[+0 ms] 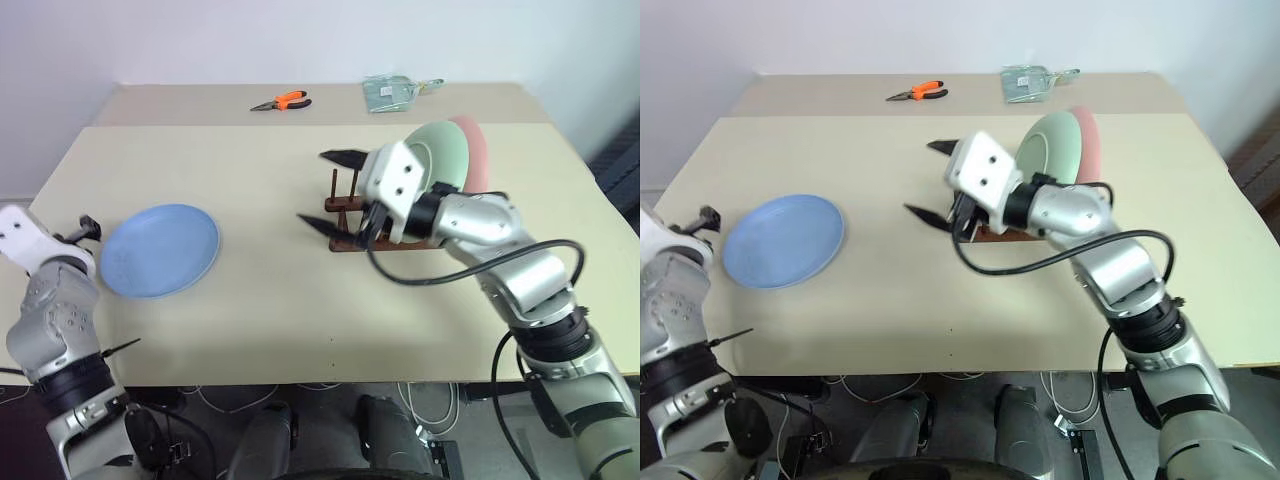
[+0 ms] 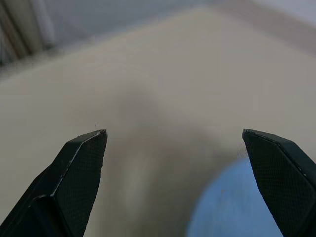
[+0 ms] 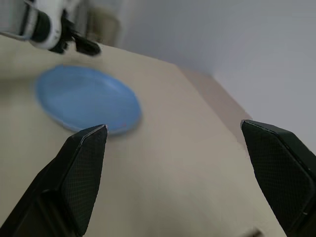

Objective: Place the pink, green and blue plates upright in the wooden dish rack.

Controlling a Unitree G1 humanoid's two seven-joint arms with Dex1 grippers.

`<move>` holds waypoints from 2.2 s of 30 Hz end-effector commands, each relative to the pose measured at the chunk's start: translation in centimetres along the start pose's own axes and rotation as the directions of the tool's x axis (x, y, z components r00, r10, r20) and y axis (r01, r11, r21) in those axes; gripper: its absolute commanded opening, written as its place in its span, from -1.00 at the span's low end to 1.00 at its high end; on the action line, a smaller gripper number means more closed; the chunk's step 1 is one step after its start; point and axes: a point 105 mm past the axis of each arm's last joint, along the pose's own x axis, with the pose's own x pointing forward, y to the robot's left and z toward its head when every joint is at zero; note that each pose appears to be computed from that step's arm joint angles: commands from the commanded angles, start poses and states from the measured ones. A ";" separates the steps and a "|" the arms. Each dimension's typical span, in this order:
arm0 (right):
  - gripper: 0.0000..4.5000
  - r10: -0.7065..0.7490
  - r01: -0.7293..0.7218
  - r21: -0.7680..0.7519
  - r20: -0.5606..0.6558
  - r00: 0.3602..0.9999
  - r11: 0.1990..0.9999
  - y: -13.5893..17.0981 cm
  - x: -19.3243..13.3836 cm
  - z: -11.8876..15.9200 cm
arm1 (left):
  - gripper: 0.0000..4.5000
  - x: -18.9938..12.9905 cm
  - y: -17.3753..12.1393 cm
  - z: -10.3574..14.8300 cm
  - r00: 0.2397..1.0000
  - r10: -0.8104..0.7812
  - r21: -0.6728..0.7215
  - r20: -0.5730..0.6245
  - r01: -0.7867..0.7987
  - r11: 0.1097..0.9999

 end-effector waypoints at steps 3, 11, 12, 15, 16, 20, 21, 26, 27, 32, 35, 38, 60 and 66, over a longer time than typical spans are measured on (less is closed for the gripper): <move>1.00 -0.007 0.011 -0.065 0.056 0.998 0.998 -0.2 0.5 1.1 | 0.41 -2.3 -0.7 -3.8 0.984 -0.070 -0.282 -0.166 0.021 0.959; 1.00 -0.008 0.008 -0.118 0.000 1.000 0.993 -0.7 0.2 0.1 | -0.99 -3.1 -7.8 -0.6 0.937 -0.348 -0.094 -0.019 0.345 0.934; 1.00 -0.008 0.007 -0.146 -0.007 1.000 0.989 -0.6 0.3 0.0 | -0.99 -3.7 -9.8 0.4 0.901 -0.434 -0.025 0.022 0.434 0.901; 1.00 0.010 -0.018 -0.256 -0.031 0.999 0.967 -0.1 0.8 -0.5 | -0.99 -5.4 -14.3 2.4 0.796 -0.599 0.154 0.085 0.583 0.798; 1.00 0.014 -0.023 -0.280 -0.036 0.999 0.960 0.0 0.9 -0.6 | -0.99 -5.7 -15.1 2.7 0.776 -0.624 0.190 0.093 0.602 0.776; 1.00 -0.008 -0.023 -0.433 -0.070 0.998 0.901 -0.5 2.3 -1.5 | -0.99 -7.8 -19.4 5.0 0.642 -0.753 0.271 0.147 0.706 0.655; 1.00 -0.016 -0.020 -0.452 -0.075 0.997 0.892 -0.7 2.6 -1.7 | -0.99 -8.2 -20.0 5.3 0.621 -0.769 0.276 0.153 0.720 0.636; 0.19 -0.070 -0.002 -0.540 -0.114 0.991 0.842 -2.1 3.6 -3.1 | -1.00 -10.5 -22.7 6.4 0.516 -0.840 0.286 0.169 0.789 0.543; -0.05 -0.081 0.005 -0.549 -0.114 0.990 0.836 -2.3 3.6 -3.2 | -1.00 -10.7 -22.8 6.4 0.506 -0.846 0.284 0.168 0.797 0.534; -0.98 -0.104 0.034 -0.575 -0.089 0.991 0.817 -2.7 3.7 -2.8 | -1.00 -10.6 -22.1 6.5 0.511 -0.841 0.267 0.177 0.798 0.540; -1.00 -0.096 0.042 -0.601 -0.058 0.994 0.798 -2.3 3.6 -2.2 | -0.54 -9.9 -21.3 8.7 0.539 -0.789 0.144 0.296 0.791 0.594; -1.00 -0.121 0.099 -0.566 -0.001 0.993 0.819 -2.3 3.4 -1.5 | 0.14 -8.9 -19.3 12.7 0.584 -0.651 0.044 0.485 0.727 0.685; -1.00 -0.521 0.266 0.753 0.118 0.845 0.602 -4.7 -4.0 1.8 | 0.14 -13.7 -15.1 -9.5 0.172 -0.890 0.353 -0.423 0.935 0.013; -1.00 -0.488 0.277 0.777 0.044 0.872 0.565 -4.1 -3.7 -0.1 | 0.14 -14.0 -15.3 -9.5 0.162 -0.890 0.346 -0.427 0.938 0.004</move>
